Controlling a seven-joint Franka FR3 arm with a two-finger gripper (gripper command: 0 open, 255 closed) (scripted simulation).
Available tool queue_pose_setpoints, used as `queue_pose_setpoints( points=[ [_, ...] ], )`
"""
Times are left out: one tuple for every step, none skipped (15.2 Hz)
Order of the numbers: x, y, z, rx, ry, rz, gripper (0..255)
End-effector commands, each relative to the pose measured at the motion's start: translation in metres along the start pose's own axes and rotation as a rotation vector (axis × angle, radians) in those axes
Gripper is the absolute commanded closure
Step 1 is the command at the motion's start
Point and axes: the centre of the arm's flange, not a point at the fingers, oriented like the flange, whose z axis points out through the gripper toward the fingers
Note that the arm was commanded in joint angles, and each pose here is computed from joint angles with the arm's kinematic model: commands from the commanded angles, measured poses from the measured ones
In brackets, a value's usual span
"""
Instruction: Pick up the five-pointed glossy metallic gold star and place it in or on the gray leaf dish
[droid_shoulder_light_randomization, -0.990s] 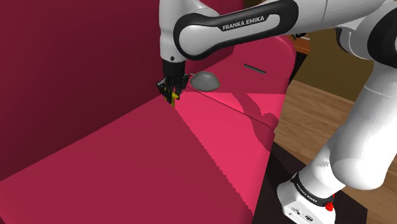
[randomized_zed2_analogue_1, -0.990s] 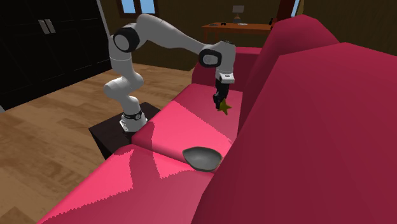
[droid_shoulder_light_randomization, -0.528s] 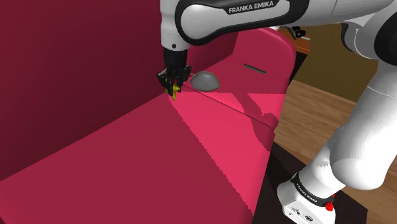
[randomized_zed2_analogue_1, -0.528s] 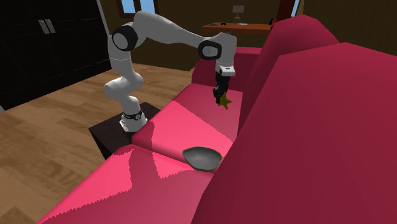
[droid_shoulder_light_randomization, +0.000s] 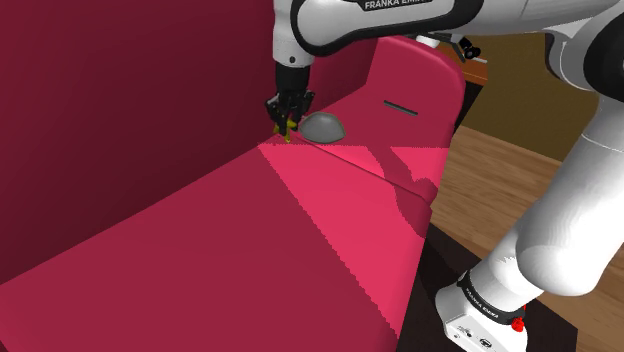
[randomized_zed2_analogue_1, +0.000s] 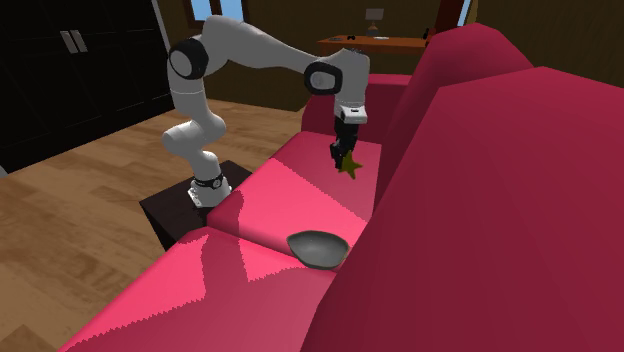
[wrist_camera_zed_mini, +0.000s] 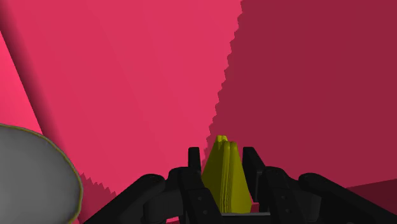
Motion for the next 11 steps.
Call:
queue_pose_setpoints(
  points=[
    [0.009, 0.026, 0.003, 0.000, 0.000, -0.002, 255],
    [0.013, 0.039, 0.004, 0.000, 0.000, -0.002, 255],
    [0.017, 0.051, 0.005, 0.000, 0.000, -0.002, 255],
    [0.021, 0.064, 0.007, 0.000, 0.000, -0.002, 255],
    [0.025, 0.076, 0.008, 0.000, 0.000, -0.002, 255],
    [0.029, 0.089, 0.009, 0.000, 0.000, -0.002, 255],
    [0.033, 0.101, 0.011, 0.000, 0.000, -0.002, 255],
    [0.038, 0.114, 0.012, 0.000, 0.000, -0.002, 255],
    [0.042, 0.126, 0.013, 0.000, 0.000, -0.002, 255],
    [0.046, 0.139, 0.014, 0.000, 0.000, -0.002, 255],
    [0.050, 0.151, 0.016, 0.000, 0.000, -0.002, 255]
  ],
)
